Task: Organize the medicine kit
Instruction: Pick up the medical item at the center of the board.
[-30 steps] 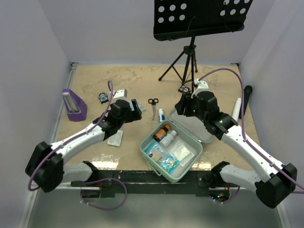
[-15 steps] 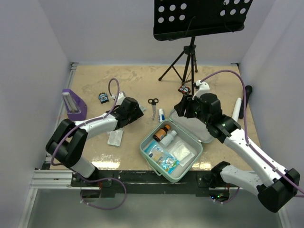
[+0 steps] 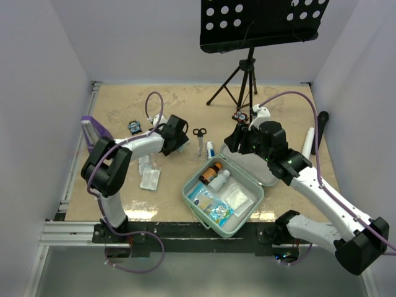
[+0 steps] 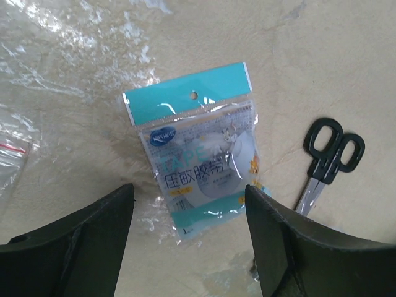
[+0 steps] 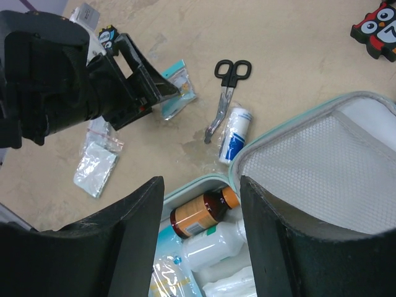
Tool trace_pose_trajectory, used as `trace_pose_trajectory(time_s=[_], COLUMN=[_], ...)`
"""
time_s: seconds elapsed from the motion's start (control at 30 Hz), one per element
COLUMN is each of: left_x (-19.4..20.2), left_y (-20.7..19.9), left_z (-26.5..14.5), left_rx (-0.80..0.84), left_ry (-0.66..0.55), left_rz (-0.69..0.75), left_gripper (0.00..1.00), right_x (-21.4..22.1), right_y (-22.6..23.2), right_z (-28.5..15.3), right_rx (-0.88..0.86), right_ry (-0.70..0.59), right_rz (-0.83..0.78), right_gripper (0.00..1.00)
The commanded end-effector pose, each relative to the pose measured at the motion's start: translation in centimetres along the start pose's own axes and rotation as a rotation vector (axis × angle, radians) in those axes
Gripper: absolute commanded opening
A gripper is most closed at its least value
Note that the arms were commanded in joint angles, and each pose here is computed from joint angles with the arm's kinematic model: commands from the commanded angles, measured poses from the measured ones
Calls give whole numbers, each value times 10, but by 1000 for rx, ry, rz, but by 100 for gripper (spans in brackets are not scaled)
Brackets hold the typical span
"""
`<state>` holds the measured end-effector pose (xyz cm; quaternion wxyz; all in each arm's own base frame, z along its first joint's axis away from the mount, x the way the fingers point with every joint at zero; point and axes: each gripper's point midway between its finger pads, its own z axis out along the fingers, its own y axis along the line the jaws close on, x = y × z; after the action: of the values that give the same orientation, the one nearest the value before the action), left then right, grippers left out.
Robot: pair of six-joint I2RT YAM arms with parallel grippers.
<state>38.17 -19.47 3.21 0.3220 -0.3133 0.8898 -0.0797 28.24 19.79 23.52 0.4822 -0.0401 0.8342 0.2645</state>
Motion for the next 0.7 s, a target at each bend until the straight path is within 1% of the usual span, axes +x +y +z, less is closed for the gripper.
trace_pose_trajectory(time_s=[0.0,0.13,0.33,0.43,0.6,0.67], left_x=[-19,-13,-3,-1,0,-3], left_y=[0,10,17,18,21,22], left_z=[6,17,28,30,27,22], left_rx=[-82,-176,-233,-234,-228,-219], left_ry=[-31,1,47,56,63,54], left_rz=[5,65,125,152,173,168], left_gripper=[76,76,75,66,42,35], right_x=[-10,-11,-11,-11,-11,-12], right_y=[6,7,7,7,7,7], right_z=[0,0,0,-1,-2,-2], right_rx=[-27,-30,-29,-31,-35,-34], right_ry=[-34,-40,-42,-46,-49,-51], right_rz=[5,8,8,8,6,7], right_gripper=[57,57,57,57,57,57])
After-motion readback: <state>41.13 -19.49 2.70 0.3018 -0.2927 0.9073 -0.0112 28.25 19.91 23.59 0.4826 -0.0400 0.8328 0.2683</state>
